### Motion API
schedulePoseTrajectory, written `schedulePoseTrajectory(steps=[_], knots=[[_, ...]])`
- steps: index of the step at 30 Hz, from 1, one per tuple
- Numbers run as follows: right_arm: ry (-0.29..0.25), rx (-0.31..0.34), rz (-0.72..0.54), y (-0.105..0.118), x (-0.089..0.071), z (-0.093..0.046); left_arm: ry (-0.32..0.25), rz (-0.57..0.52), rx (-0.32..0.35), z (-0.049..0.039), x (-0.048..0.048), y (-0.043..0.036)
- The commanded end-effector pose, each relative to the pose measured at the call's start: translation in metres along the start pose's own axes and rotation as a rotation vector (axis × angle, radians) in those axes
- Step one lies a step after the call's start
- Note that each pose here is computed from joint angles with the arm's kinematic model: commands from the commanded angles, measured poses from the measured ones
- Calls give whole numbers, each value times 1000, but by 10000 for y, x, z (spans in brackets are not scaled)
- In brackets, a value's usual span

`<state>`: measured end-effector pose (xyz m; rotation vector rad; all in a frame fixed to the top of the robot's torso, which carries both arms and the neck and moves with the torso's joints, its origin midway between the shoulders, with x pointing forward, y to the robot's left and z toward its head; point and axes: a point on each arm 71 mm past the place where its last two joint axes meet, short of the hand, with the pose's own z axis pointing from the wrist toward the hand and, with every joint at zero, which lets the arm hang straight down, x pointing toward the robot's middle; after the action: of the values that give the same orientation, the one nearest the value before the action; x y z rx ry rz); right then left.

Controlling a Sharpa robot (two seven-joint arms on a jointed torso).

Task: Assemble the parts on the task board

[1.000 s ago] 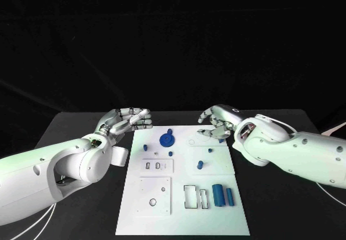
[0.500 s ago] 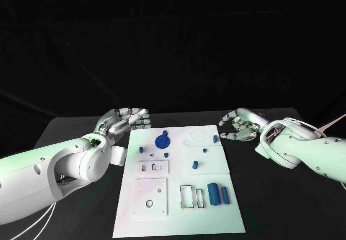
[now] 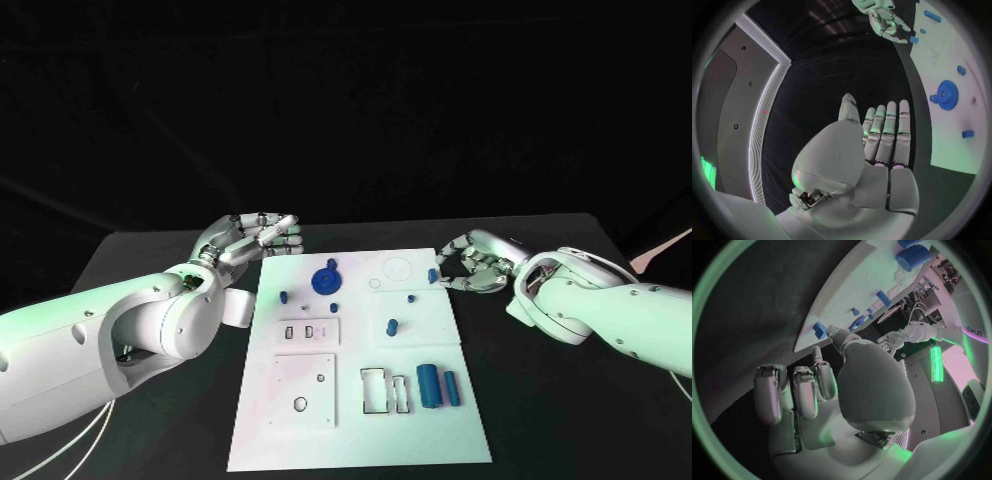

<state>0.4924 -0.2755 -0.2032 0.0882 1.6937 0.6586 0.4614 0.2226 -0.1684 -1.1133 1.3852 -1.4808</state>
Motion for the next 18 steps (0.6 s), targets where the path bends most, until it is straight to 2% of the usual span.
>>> schedulePoseTrajectory(steps=[1,18], knots=[[2,6,-23,4,19,24,20,-9,10,3,25,-13],[28,15,-30,49,119,122,20,-9,9,3,24,-12]])
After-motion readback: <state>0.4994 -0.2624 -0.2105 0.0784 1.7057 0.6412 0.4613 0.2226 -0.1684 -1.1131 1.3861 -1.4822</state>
